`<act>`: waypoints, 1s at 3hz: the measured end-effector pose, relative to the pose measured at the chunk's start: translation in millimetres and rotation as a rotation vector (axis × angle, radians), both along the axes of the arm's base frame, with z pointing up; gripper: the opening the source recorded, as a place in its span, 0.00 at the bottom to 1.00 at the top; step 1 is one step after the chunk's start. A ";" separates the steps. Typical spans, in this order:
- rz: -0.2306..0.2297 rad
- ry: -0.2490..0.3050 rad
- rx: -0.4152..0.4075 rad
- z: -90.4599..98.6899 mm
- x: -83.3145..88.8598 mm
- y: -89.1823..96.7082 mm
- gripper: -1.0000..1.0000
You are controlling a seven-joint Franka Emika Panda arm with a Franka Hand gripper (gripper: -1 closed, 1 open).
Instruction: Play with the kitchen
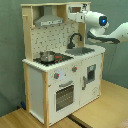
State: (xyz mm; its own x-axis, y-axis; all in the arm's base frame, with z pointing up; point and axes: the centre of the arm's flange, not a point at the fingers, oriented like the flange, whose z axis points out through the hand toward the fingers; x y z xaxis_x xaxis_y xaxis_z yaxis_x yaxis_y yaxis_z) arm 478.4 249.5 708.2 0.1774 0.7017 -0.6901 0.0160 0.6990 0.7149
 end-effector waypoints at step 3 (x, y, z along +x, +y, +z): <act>0.067 0.021 0.002 -21.1 -64.0 35.0 1.00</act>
State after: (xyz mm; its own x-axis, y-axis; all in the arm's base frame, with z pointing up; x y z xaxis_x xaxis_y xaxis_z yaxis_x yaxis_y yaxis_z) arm 414.4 284.4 687.1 0.1154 0.7126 -0.6920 -0.0160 0.6979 0.7160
